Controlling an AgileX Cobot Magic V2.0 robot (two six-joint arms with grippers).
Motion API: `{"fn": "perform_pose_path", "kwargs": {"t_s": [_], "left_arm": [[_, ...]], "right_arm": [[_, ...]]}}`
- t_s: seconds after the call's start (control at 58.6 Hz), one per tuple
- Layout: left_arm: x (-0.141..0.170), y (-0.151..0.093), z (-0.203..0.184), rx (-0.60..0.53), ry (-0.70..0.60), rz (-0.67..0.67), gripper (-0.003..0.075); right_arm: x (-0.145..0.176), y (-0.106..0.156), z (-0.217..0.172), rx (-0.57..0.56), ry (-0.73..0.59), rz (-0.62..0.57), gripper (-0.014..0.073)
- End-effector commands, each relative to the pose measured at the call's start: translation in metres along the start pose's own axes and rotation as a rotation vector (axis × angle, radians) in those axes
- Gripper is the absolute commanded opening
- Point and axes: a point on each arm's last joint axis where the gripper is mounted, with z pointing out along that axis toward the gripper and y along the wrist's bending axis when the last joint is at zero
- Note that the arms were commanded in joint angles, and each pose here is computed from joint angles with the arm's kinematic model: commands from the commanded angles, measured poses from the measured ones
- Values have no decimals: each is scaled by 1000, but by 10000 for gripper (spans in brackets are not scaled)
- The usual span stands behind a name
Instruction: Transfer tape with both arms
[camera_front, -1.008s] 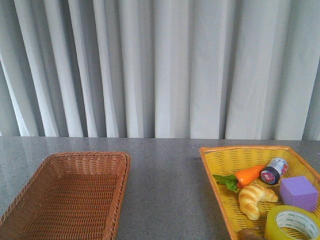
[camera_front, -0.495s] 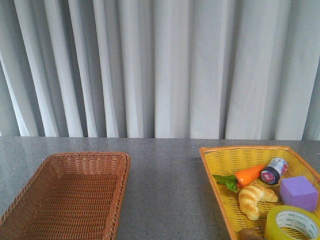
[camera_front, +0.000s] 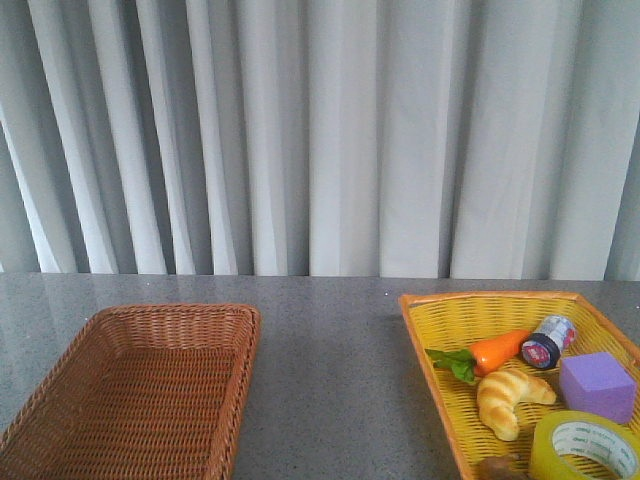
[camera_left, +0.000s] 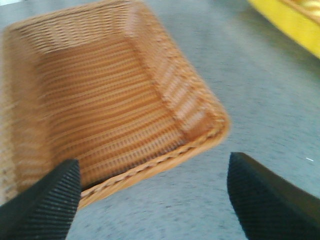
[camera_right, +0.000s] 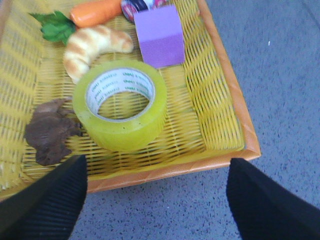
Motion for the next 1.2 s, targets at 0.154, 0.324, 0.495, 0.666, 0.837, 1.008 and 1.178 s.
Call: {"fn": "perform_pose_path", "kwargs": {"t_s": [0.154,0.324,0.495,0.666,0.837,1.008,1.178], "left_arm": [[-18,-22,12,149,-28,73,586],[-18,-22,14,151,-16,72,586],[-17,-22,14,155,-9,72,586],[-17,-22,14,155,-8,72,586],[-17,-22,14,154,-10,72,586],[-17,-22,14,154,-9,72,586],[-17,-22,14,154,-9,72,586]], "right_arm": [[-46,4,45,46,156,12,526],[-72,8,76,56,258,11,526],[-92,11,109,54,386,-8,526],[-103,-7,140,17,497,17,526],[-98,-8,166,-40,567,-31,526],[-92,-7,190,-44,580,-40,526],[-87,-7,204,-46,598,-38,472]]}}
